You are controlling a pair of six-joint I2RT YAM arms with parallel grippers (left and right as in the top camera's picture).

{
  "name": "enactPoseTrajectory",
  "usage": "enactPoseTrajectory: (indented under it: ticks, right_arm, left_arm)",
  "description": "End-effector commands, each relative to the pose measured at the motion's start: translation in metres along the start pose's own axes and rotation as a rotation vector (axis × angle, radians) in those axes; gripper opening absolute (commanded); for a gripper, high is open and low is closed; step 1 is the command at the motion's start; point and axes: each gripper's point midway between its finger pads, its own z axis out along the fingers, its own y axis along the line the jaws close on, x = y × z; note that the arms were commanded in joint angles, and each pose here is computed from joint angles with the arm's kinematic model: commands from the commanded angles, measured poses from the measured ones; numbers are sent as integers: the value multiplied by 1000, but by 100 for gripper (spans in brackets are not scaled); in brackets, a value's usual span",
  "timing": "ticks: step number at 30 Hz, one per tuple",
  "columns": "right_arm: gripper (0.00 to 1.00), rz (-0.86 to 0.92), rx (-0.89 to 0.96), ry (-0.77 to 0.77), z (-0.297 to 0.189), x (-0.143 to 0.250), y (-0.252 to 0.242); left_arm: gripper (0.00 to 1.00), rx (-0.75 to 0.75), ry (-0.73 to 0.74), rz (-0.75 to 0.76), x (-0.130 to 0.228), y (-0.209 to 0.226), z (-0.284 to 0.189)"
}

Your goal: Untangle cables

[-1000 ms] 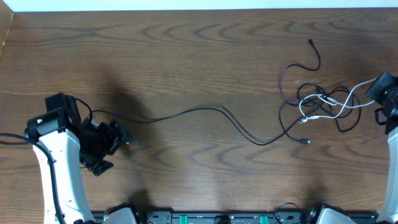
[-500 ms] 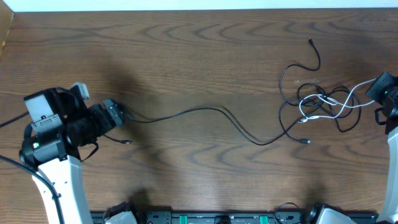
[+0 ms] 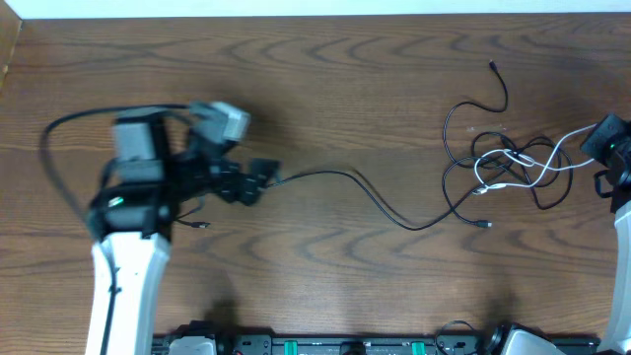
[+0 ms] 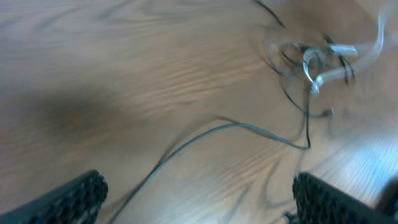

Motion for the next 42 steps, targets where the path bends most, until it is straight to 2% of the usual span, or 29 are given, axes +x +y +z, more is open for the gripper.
enactPoseTrajectory:
  ticks: [1,4,5,7,10,13,20,25,29,36,38,39,42]
  right_arm:
    - [1,15,-9,-14,-3,-6,1]
    - [1,14,-29,-8,-3,-5,4]
    - [1,14,-29,-8,-3,-5,4]
    - [1,14,-28,-7,-3,-5,4]
    - [1,5,-28,-7,-3,-5,4]
    - [1,6,-28,-7,-3,-5,4]
    - [1,6,-28,-6,-3,-5,4]
    - [1,6,-28,-6,-2,-5,4]
    - [1,5,-28,-4,-2,-4,4]
    - [1,6,-28,-4,-2,-4,4]
    - [1,5,-28,-4,-2,-4,4]
    - [1,5,-27,-3,-2,-4,4]
    - [1,6,-28,-3,-2,-4,4]
  left_arm:
    - [96,10,110,239,5,-19,43]
    - [96,34,207,338,19,-40,89]
    - [97,35,273,415,33,-45,109]
    - [96,36,341,498,49,-47,127]
    - [96,68,407,609,67,-54,150]
    - [96,108,412,701,74,-63,169]
    - [96,94,310,757,57,-65,201]
    - [96,140,351,851,78,-67,221]
    - [96,177,380,870,93,-79,231]
    - [96,197,387,869,97,-87,231]
    - [96,194,377,872,95,-87,232]
    - [99,192,370,875,93,-87,233]
    - [98,183,333,886,86,-88,239]
